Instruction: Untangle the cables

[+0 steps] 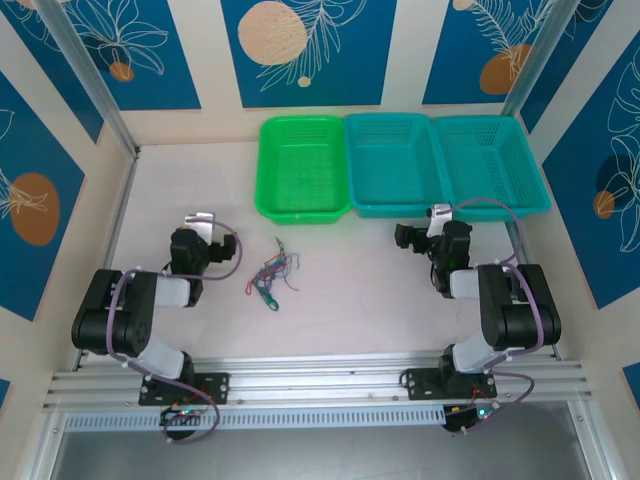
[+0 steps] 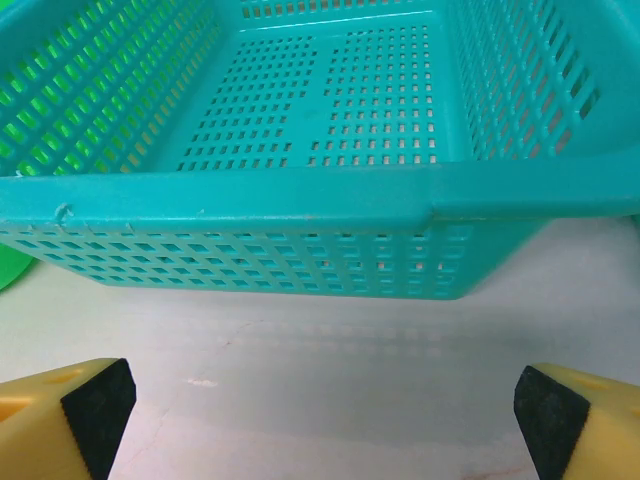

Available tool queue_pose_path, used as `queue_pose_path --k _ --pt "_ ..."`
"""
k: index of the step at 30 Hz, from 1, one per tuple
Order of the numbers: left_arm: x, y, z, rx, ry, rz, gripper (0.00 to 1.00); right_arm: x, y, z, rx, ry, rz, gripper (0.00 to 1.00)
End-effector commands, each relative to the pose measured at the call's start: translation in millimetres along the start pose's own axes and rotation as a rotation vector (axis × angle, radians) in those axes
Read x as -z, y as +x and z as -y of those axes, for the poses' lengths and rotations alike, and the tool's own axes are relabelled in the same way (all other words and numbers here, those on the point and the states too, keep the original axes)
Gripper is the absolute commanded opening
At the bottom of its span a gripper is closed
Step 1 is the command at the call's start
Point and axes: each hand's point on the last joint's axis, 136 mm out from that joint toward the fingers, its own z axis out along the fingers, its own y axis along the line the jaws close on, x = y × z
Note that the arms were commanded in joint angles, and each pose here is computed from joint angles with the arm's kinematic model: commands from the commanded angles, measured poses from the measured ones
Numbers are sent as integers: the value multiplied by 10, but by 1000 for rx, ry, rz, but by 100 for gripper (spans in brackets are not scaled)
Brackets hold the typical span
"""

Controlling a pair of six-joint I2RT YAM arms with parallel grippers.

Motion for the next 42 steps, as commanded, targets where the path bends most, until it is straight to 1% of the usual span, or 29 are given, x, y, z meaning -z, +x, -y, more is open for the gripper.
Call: queue_pose_path --k 1,21,24,26,27,29,31,34,36,39,42 --pt "-4 -92 -31 -8 -10 30 100 -8 -115 -19 24 -14 26 99" --pt "-5 -91 -30 -7 -7 29 100 1 -119 -17 23 -18 29 99" --pt "0 -98 -20 -10 -1 33 100 60 -203 0 25 24 55 99" --pt "26 -114 25 -23 26 44 100 211 -359 46 31 125 77 99" --pt "55 -137 21 -24 23 55 100 296 -398 82 4 168 61 99" --pt "164 -212 -56 -7 -22 84 100 509 -502 158 -142 240 30 99" --pt "278 -267 -153 7 -76 90 100 706 -612 110 -253 239 16 99" --pt "502 -409 -313 62 -161 85 100 927 -772 -164 -345 130 -5 99" --pt "647 -538 -317 108 -154 78 100 1022 -887 -447 -356 18 -50 100" --pt "837 -742 -149 199 -51 54 100 1134 -1032 -969 -314 -150 -138 100" --pt "974 -851 187 317 124 -29 99 1227 -1074 -1618 -225 -357 -244 100"
